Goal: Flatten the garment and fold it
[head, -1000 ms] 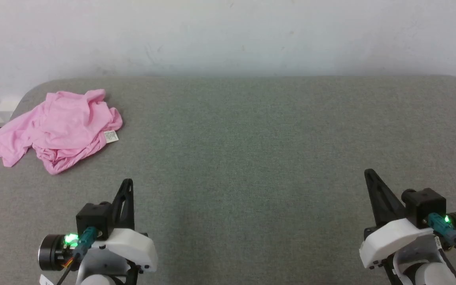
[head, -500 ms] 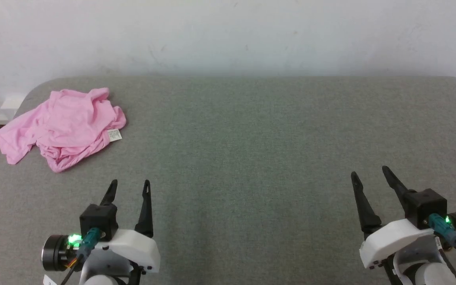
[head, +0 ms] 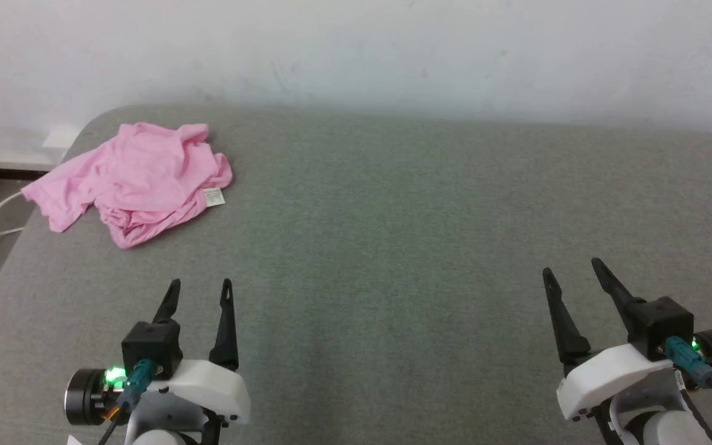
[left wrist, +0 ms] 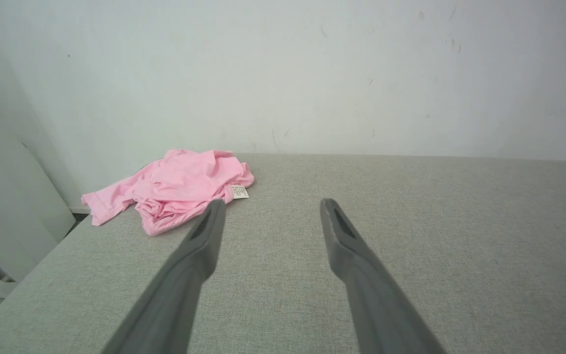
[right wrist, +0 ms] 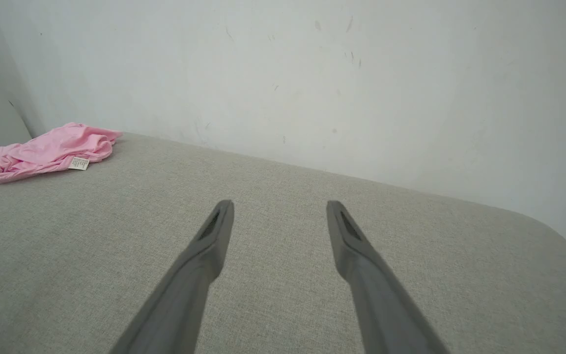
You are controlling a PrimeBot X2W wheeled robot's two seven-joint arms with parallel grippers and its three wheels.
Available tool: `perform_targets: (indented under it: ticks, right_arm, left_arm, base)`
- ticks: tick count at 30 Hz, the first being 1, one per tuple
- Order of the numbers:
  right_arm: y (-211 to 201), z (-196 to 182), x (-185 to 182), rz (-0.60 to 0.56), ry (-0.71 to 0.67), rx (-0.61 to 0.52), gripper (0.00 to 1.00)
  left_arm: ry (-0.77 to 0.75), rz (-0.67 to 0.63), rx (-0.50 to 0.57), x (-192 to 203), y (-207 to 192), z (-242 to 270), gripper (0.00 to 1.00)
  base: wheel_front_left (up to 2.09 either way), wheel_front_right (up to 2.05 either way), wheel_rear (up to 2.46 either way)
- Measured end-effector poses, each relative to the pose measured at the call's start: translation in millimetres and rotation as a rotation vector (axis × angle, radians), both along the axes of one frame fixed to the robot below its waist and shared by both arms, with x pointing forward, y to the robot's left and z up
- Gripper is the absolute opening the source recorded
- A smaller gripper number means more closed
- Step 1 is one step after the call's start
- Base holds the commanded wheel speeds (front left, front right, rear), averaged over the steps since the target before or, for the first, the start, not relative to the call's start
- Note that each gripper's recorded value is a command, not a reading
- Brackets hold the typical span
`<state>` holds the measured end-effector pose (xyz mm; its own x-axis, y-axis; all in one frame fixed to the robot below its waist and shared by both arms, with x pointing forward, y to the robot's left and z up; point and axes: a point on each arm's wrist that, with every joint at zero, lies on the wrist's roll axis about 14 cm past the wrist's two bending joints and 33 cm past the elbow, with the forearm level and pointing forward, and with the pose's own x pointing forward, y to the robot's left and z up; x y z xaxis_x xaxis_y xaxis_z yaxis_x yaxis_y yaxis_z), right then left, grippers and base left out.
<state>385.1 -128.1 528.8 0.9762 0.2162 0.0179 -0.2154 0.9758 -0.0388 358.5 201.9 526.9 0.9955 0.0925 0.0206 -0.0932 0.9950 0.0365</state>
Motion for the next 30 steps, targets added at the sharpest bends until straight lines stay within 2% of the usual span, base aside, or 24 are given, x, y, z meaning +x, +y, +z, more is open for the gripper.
perform_targets:
  ticks: [30]
  right_arm:
    - [61,-2,12,0.174,-0.015,0.003,1.00]
  left_arm:
    - [-0.035,0.158,-0.025,-32,44,-1,1.00]
  base:
    - [0.00,0.00,0.00]
